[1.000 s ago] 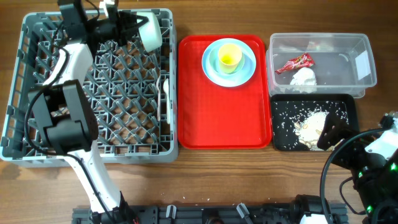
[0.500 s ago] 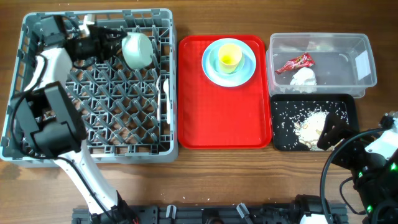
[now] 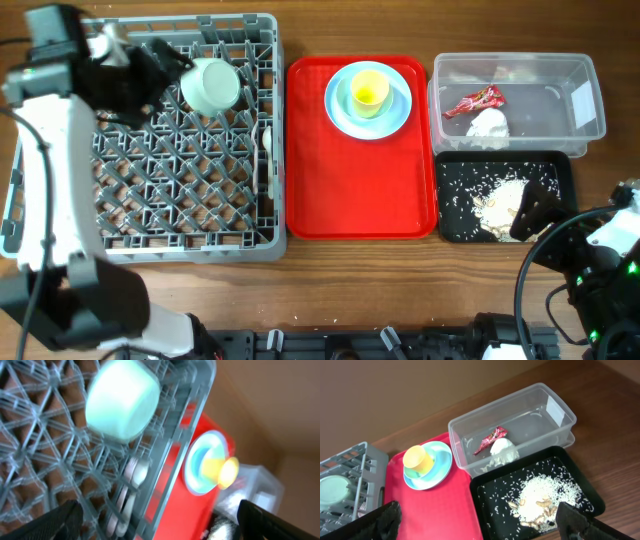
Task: Sort waste into correct bins and load items into the dishwasher rack
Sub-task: 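Reach the left gripper to the yellow cup and grasp it, then carry the yellow cup into the dish rack and set it down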
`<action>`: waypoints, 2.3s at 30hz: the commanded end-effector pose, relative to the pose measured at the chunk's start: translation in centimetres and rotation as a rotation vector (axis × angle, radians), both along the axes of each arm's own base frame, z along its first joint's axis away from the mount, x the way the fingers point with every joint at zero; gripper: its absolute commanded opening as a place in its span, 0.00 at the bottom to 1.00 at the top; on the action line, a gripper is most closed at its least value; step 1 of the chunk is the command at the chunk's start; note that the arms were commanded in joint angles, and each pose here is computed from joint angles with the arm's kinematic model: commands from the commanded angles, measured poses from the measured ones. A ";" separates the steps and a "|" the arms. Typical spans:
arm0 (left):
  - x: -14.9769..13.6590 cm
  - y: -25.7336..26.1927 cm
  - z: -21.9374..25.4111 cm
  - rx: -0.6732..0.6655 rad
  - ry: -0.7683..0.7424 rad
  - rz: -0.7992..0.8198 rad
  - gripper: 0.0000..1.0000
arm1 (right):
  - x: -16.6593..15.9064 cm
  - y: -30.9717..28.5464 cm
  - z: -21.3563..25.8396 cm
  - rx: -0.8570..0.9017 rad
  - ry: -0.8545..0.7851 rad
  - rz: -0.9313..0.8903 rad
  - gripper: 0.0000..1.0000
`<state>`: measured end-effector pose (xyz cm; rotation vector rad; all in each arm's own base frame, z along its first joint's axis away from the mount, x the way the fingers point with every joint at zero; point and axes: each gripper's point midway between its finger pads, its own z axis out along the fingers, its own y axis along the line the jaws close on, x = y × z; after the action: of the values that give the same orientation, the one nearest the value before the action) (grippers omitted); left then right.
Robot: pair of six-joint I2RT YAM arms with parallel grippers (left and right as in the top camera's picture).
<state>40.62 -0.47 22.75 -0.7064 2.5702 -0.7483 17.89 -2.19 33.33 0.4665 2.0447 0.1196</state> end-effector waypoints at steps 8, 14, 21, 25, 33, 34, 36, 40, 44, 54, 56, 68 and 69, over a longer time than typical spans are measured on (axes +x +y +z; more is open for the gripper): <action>-6.3 -22.6 2.0 0.370 -0.206 -0.460 0.99 | -0.1 0.2 0.2 -0.009 -0.008 0.017 1.00; -4.1 -26.8 -3.1 0.453 -0.202 -0.499 0.76 | -0.1 0.2 0.2 -0.009 -0.008 0.017 1.00; 3.3 -32.9 -8.8 0.397 -0.373 -0.486 0.59 | -0.1 0.2 0.2 -0.008 -0.008 0.017 1.00; 5.4 -34.6 -8.6 0.397 -0.489 -0.522 0.49 | -0.1 0.2 0.2 -0.008 -0.008 0.017 1.00; 5.7 -37.1 -9.8 0.428 -0.531 -0.674 0.47 | -0.1 0.2 0.2 -0.009 -0.008 0.017 1.00; 5.9 -37.3 -11.1 0.432 -0.521 -0.678 0.46 | -0.1 0.2 0.2 -0.009 -0.008 0.017 1.00; 6.9 -36.2 -13.2 0.509 -0.496 -0.638 0.46 | -0.1 0.2 0.2 -0.008 -0.008 0.017 1.00; 5.6 -35.3 -15.5 0.562 -0.409 -0.662 0.35 | -0.1 0.2 0.2 -0.009 -0.008 0.017 1.00; 5.7 -35.4 -14.7 0.563 -0.429 -0.652 0.04 | -0.1 0.2 0.2 -0.009 -0.008 0.017 1.00; -4.3 -28.3 12.3 0.196 -0.605 -0.613 0.04 | -0.1 0.2 0.2 -0.009 -0.008 0.017 1.00; -6.9 -24.7 11.0 0.118 -0.436 -0.650 0.04 | -0.1 0.2 0.2 -0.009 -0.008 0.017 1.00; -8.5 -13.9 7.3 -0.481 -0.263 -0.732 0.04 | -0.1 0.2 0.2 -0.009 -0.008 0.017 1.00; -8.6 -13.8 6.6 -0.511 -0.268 -0.738 0.04 | -0.1 0.2 0.2 -0.009 -0.008 0.017 1.00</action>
<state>32.49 -14.06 29.27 0.1925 2.5015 -1.4565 17.88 -2.18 33.32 0.4670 2.0454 0.1197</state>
